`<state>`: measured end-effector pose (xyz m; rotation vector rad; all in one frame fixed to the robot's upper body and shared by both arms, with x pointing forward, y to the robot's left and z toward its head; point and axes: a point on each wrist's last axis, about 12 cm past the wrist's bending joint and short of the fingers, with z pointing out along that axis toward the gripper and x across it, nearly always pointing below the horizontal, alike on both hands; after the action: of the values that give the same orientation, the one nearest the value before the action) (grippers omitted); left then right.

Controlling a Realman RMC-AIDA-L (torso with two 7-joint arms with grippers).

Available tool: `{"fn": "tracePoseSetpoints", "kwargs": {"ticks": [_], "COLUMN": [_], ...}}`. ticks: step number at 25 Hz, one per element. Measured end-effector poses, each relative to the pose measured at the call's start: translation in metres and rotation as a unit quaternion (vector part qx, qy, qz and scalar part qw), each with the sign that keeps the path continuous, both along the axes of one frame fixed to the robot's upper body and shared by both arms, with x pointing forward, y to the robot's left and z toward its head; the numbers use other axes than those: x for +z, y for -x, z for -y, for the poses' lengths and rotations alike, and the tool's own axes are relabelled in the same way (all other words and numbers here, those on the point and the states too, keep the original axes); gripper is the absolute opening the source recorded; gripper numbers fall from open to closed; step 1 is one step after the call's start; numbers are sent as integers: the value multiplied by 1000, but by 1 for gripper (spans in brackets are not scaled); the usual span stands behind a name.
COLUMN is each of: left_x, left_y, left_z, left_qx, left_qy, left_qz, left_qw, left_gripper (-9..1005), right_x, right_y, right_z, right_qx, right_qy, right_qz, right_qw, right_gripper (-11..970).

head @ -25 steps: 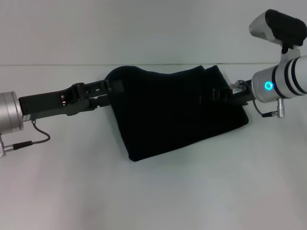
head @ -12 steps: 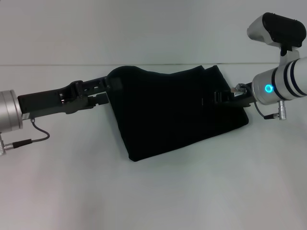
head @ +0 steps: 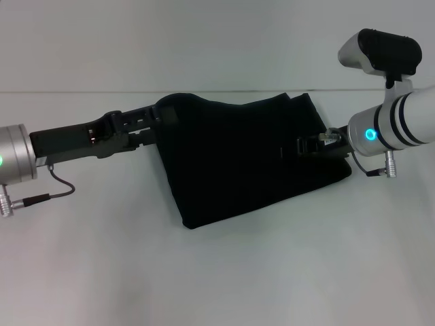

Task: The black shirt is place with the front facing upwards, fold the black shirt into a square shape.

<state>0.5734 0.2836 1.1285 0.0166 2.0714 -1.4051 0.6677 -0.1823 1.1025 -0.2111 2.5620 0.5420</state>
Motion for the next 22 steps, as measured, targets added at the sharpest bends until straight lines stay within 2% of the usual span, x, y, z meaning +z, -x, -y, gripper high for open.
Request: {"fn": "tracePoseSetpoints", "kwargs": {"ticks": [5,10,16,22], "left_x": [0,0,0,0], "left_y": [-1,-1,-2,-2], "left_z": [1,2,1,-1], "left_qx": [0,2,7,12], "left_qy": [1,1,-1,1], "left_qz": [2,2,2,4], "left_qw": [1000,1000,1000,1000], "left_gripper": [950,950,951,951], "right_x": [3,7,7,6], "right_y": [-1,-2,-3,-3], "right_z": [1,1,6,11], "right_qx": [-2,-1,-10,-17], "right_qy": [-5,-9,-6,-7], "right_qz": [7,9,5,5], "right_qw": [1000,1000,1000,1000], "right_gripper": [641,393,151,79]}}
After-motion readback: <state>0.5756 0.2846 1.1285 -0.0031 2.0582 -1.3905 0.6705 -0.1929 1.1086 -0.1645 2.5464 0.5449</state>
